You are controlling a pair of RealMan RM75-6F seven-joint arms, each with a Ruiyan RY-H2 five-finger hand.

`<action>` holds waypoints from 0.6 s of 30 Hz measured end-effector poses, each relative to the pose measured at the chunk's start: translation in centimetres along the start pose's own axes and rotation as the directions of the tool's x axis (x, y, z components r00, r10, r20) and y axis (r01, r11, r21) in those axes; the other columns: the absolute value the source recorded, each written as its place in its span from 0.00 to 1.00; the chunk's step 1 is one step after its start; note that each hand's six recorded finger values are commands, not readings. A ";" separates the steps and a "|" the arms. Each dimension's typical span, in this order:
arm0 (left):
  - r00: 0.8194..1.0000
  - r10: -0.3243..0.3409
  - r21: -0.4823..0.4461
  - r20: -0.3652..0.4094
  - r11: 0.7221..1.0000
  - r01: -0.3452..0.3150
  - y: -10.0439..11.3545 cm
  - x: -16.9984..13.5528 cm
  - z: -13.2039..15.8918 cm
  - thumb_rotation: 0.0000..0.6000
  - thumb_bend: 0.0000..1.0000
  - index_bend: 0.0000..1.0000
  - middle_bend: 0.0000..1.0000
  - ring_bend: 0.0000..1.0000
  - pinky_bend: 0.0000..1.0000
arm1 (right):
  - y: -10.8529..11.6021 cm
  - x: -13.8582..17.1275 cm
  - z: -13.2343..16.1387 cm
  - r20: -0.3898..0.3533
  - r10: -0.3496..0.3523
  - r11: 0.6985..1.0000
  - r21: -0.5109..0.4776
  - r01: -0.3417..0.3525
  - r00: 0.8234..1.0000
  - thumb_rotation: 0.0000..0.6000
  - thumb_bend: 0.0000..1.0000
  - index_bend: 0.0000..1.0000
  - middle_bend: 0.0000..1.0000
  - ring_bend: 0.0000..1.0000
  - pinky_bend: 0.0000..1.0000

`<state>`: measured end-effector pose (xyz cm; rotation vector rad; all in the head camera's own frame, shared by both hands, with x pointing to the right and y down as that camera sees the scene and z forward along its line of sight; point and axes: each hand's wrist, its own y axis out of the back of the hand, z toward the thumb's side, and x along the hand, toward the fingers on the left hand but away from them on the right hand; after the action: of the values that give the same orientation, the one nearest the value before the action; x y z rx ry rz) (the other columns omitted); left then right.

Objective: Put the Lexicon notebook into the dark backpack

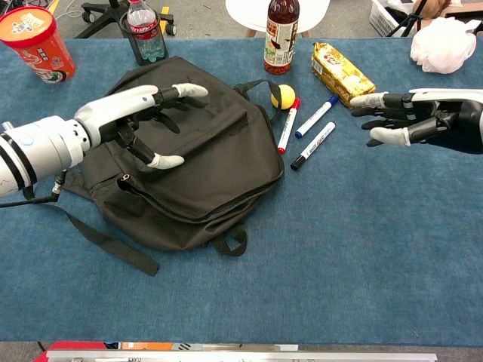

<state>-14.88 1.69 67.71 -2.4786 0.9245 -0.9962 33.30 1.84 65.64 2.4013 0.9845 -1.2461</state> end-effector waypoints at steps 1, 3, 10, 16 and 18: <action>1.000 0.017 0.009 -0.003 1.000 -0.017 0.4 -0.1 -0.2 1.00 0.26 0.00 0.11 0.08 0.23 | 0.5 0.1 -0.3 -0.002 -0.022 0.999 0.047 0.022 1.000 1.00 0.48 0.00 0.03 0.00 0.11; 0.998 0.058 0.029 -0.011 0.998 -0.058 1.3 -0.3 -0.8 1.00 0.26 0.00 0.11 0.08 0.23 | 1.0 0.1 -0.6 -0.006 -0.047 0.994 0.099 0.047 0.999 1.00 0.47 0.00 0.03 0.00 0.11; 0.983 0.185 0.122 -0.023 0.976 -0.181 3.9 -1.5 -2.9 1.00 0.26 0.01 0.11 0.08 0.23 | 3.3 0.3 -2.1 -0.048 -0.177 0.928 0.324 0.183 0.983 1.00 0.47 0.00 0.05 0.00 0.11; 0.956 0.291 0.239 -0.024 0.931 -0.277 5.8 -3.2 -5.0 1.00 0.26 0.04 0.11 0.08 0.23 | 5.5 0.7 -3.0 -0.140 -0.306 0.802 0.495 0.335 0.942 1.00 0.47 0.00 0.07 0.00 0.11; 0.943 0.333 0.276 -0.026 0.909 -0.313 6.4 -4.1 -5.8 1.00 0.26 0.05 0.11 0.08 0.23 | 6.2 1.0 -3.4 -0.172 -0.344 0.751 0.540 0.380 0.923 1.00 0.47 0.00 0.07 0.00 0.11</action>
<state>-24.08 -0.63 66.58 -1.9967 1.0983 -1.0237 39.99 -0.58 66.35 2.7798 1.2980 -1.8350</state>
